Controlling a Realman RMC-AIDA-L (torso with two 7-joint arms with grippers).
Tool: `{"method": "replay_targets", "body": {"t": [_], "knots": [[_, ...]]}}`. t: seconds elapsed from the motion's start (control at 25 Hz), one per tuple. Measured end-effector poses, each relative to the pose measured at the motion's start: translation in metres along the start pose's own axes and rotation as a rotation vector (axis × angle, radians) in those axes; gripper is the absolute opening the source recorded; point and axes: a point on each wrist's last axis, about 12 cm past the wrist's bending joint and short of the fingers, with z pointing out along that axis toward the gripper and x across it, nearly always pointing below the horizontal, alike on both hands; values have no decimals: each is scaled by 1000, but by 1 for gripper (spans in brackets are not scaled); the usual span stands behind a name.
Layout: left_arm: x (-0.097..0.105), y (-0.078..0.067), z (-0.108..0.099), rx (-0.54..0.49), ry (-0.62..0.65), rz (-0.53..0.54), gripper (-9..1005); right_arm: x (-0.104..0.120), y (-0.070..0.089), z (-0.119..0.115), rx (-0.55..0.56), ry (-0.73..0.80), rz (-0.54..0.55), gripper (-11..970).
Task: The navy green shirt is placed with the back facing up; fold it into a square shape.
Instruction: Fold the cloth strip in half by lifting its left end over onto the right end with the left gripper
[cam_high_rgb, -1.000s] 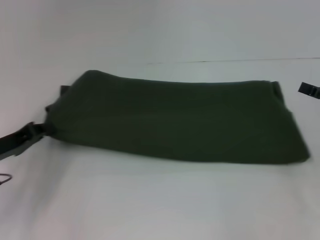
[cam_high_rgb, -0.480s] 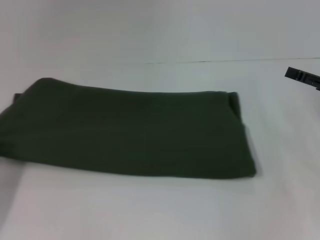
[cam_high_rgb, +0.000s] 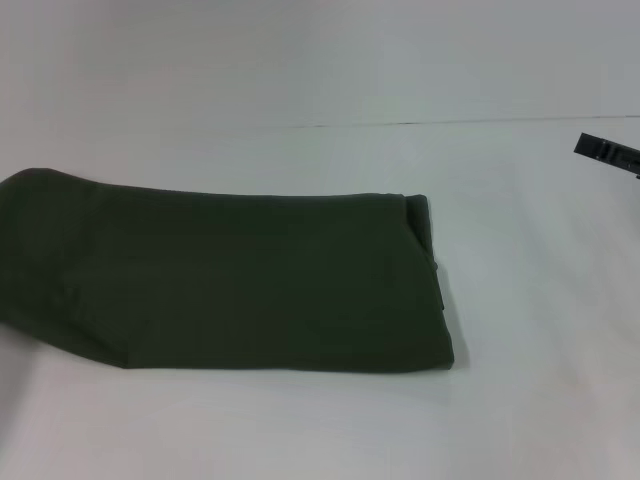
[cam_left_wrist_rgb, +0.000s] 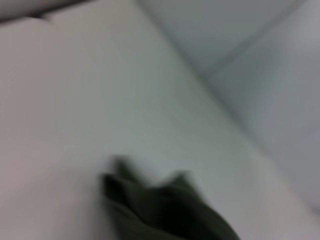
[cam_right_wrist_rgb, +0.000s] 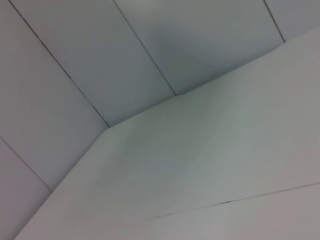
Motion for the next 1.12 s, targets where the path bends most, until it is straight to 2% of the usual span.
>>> {"method": "replay_targets", "body": {"t": [0.12,0.2,0.28,0.36,0.52,0.56,0.68,0.84,1.0,1.12], "knots": [[5,-32,17,212,18,27,103,4,-2,-4,6,3,2,915],[13,-63,36,388,39,53,109,8,-4,-7,11,6,0,915],[23,-91,56,520,78,78,115,12,-5,-11,13,10,-2,915],[35,-116,78,634,131,89,120,15,-6,-14,15,13,-3,915],[67,-157,119,795,205,73,131,17,-10,-25,16,15,-12,914],[72,-161,123,806,211,72,134,17,-10,-27,14,15,-16,914],[110,-188,150,836,249,57,143,15,-12,-33,12,17,-31,914],[162,-208,173,728,258,49,154,10,-15,-37,17,21,-67,914],[209,-219,177,546,197,45,165,8,-15,-36,18,28,-107,914],[231,-227,169,514,182,74,173,8,-14,-31,21,52,-139,914]]}}
